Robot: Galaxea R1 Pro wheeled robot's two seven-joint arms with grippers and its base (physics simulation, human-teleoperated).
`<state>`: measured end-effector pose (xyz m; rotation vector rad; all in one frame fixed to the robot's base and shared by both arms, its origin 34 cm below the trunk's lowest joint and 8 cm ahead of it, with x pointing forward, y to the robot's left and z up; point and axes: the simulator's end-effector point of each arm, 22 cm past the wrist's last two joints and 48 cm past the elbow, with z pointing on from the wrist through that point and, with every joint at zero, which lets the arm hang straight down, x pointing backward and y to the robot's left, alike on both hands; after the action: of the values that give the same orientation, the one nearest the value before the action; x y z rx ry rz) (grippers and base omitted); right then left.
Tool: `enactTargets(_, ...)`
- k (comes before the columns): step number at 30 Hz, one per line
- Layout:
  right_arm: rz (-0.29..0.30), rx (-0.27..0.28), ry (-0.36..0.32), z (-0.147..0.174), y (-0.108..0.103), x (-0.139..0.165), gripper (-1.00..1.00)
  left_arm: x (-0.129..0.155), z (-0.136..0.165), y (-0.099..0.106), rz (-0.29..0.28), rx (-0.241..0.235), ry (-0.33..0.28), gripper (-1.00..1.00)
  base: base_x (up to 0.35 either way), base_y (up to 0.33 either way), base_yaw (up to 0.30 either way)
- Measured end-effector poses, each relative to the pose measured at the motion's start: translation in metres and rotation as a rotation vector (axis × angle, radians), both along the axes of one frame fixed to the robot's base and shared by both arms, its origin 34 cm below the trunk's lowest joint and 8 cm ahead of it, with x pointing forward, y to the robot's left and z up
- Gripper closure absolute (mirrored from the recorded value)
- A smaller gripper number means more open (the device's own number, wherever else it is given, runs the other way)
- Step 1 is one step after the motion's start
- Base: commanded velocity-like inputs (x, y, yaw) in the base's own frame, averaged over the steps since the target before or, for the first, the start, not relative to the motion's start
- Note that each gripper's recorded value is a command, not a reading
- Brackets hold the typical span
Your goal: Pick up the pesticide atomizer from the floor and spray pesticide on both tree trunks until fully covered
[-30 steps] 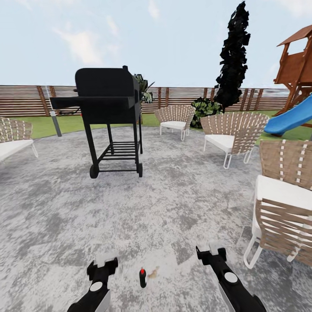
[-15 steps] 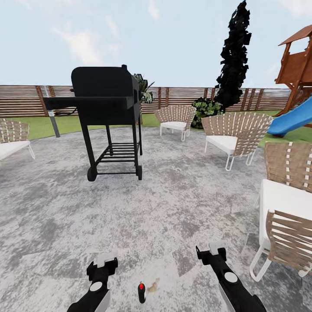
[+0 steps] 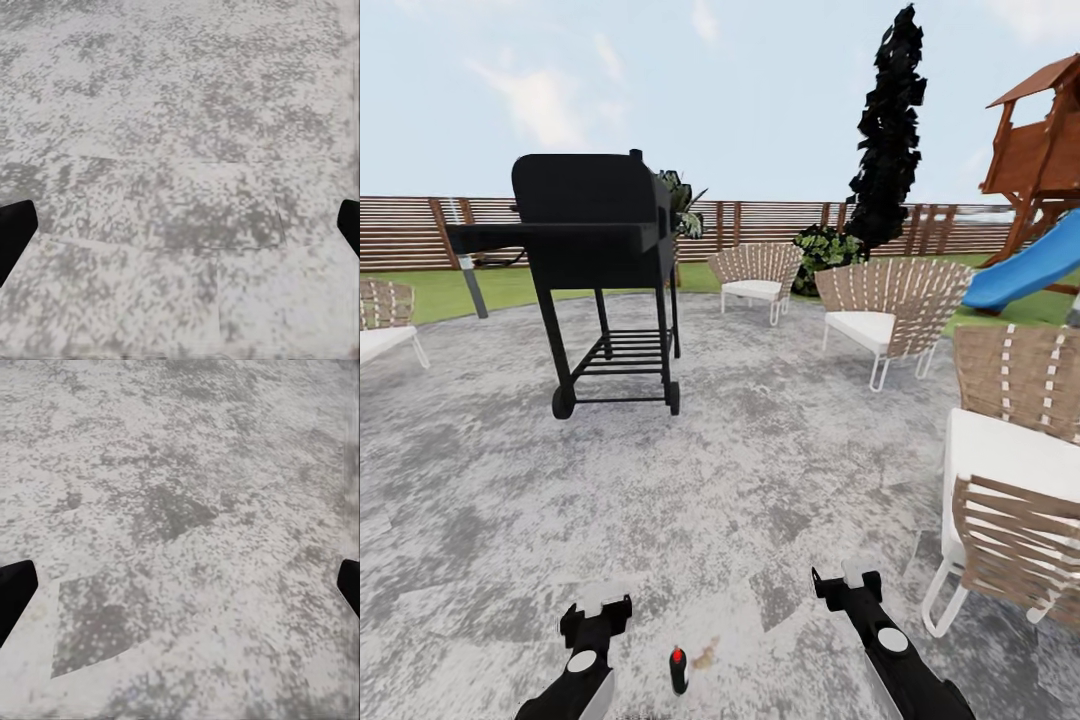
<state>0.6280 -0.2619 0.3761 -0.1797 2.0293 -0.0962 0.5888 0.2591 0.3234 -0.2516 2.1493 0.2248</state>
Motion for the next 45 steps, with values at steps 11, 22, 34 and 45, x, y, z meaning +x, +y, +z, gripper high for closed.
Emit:
enactTargets(11, 0.000, -0.001, -0.004, 0.0014, 0.0003, 0.0008, -1.00, 0.0003, 0.0004, 0.0006, 0.000, 0.001, -0.002, -1.00, -0.048, -0.036, -0.031)
enactTargets(22, -0.001, -0.001, -0.005, 0.0019, -0.0002, 0.0011, -1.00, 0.0002, 0.0003, 0.0018, 0.004, 0.001, -0.001, -1.00, 0.000, -0.127, 0.155)
enactTargets(34, -0.001, 0.000, -0.005, 0.0019, -0.0002, 0.0012, -1.00, 0.0003, 0.0005, 0.0021, 0.005, 0.001, -0.001, -1.00, -0.032, -0.058, 0.009)
enactTargets(45, -0.001, 0.000, -0.005, 0.0019, -0.0002, 0.0012, -1.00, 0.0003, 0.0007, 0.0025, 0.007, 0.002, -0.002, -1.00, -0.020, -0.067, 0.088)
